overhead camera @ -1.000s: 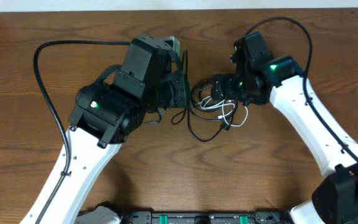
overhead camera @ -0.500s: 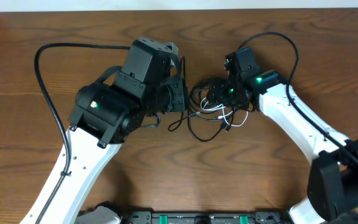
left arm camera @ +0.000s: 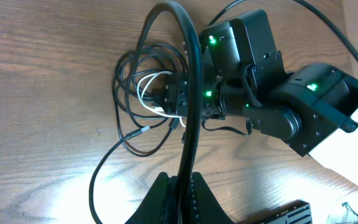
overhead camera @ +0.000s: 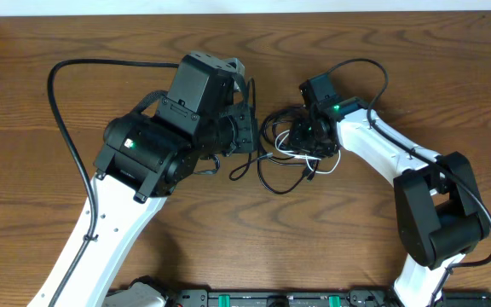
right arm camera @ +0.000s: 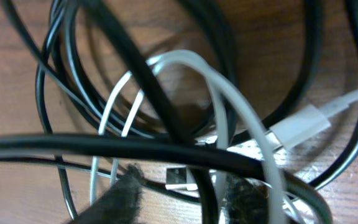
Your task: Untangle cables
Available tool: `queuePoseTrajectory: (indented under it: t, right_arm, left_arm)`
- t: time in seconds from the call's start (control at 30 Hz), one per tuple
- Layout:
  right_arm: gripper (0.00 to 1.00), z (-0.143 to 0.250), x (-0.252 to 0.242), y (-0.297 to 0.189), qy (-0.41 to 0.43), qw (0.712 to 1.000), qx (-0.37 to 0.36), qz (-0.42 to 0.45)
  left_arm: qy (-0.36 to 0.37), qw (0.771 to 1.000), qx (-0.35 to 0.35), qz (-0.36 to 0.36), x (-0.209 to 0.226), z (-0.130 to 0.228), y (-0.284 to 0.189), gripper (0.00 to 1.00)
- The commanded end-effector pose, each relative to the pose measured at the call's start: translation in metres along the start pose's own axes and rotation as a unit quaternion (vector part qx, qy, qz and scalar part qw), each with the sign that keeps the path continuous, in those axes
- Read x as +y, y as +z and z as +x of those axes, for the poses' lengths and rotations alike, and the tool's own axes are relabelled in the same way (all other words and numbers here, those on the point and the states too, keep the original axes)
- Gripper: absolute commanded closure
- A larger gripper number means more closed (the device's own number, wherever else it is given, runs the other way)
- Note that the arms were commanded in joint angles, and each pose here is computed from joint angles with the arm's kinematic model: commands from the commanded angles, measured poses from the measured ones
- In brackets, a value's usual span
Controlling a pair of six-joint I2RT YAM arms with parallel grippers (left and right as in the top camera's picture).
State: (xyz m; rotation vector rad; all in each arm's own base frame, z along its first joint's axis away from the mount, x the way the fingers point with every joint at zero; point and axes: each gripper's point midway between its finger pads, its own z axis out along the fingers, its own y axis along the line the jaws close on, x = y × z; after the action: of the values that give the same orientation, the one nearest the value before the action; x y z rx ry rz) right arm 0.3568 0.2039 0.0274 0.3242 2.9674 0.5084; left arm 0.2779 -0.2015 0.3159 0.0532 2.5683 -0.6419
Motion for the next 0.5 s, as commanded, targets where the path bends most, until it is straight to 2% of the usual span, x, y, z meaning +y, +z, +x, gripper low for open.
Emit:
queuePoseTrajectory:
  t: [0.0,0.1,0.33,0.47]
  right_arm:
    - [0.77,-0.005,0.004,-0.005,-0.002,1.0,-0.008,-0.002]
    - [0.87,-0.013,0.008,-0.023,-0.008,1.0,-0.013,-0.004]
    - [0.87,-0.03,0.025,-0.108,-0.071,0.997,-0.03,-0.006]
    - [0.98,-0.027,0.037,-0.157,-0.106,0.993,-0.047,-0.015]
  left_arm:
    - [0.002,1.0,-0.003,-0.007,0.003,-0.002,0.001,0.93]
    - [0.001,1.0,0.0,-0.01,0.004,-0.002,0.004,0.92]
    - [-0.001,1.0,0.012,-0.017,0.006,-0.001,0.014,0.92]
    - [-0.002,1.0,0.018,-0.021,0.007,-0.001,0.019,0.92]
